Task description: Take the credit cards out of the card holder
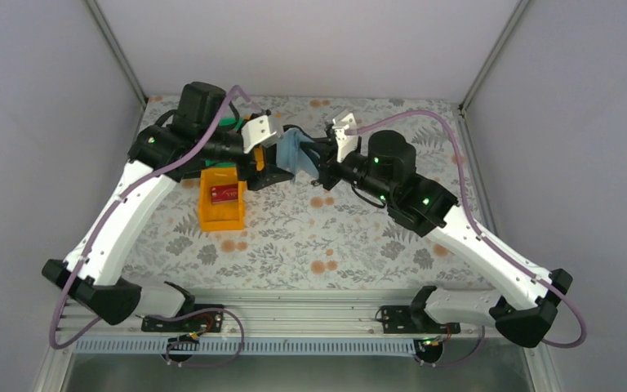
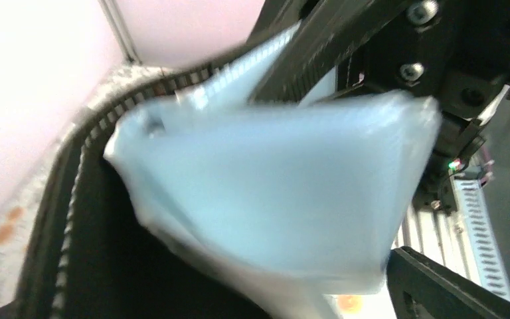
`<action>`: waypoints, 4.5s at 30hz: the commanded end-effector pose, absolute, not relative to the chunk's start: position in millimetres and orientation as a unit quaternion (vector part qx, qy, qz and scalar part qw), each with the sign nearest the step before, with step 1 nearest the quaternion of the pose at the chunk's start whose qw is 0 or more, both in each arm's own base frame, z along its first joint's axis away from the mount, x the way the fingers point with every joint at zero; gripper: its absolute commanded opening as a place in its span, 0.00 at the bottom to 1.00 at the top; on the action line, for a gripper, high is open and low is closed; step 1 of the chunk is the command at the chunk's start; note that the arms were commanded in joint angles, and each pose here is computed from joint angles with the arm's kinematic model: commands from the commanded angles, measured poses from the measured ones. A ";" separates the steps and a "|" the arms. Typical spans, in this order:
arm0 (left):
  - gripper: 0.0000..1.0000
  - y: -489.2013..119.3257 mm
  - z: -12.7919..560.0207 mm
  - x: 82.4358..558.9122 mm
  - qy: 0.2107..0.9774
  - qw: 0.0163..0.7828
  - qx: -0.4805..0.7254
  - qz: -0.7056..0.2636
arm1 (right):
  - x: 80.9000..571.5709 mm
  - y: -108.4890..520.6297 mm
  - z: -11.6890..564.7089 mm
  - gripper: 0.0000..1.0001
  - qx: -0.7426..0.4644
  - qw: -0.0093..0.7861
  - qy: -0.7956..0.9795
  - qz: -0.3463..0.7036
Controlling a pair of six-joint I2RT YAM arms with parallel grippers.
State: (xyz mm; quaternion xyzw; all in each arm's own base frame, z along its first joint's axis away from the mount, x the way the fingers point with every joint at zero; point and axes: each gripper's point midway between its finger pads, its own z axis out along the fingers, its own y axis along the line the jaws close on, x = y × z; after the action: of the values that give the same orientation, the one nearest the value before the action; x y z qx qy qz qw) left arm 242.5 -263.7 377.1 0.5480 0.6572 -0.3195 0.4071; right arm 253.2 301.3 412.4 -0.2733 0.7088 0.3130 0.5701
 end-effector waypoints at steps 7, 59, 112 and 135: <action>0.83 -246.1 393.7 251.3 0.674 0.464 0.503 -0.279 | 209.0 315.2 429.1 0.04 -0.349 0.513 0.657 0.428; 0.02 -239.8 371.1 227.9 0.709 0.417 0.448 -0.350 | 190.8 290.1 373.3 0.99 -0.482 0.475 0.565 0.473; 0.17 -279.1 378.1 181.0 0.607 0.354 0.539 -0.464 | 162.2 293.3 396.7 0.04 -0.490 0.469 0.550 0.487; 0.02 -260.8 399.9 167.6 0.579 0.355 0.530 -0.508 | 160.5 285.8 380.5 0.32 -0.500 0.462 0.555 0.478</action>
State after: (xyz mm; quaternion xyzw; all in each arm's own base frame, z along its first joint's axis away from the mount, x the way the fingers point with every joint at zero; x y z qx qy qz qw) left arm 175.4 -264.8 385.0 0.5165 0.6091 -0.5006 0.3340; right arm 167.7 291.0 377.1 -0.4914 0.5678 0.4805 0.4531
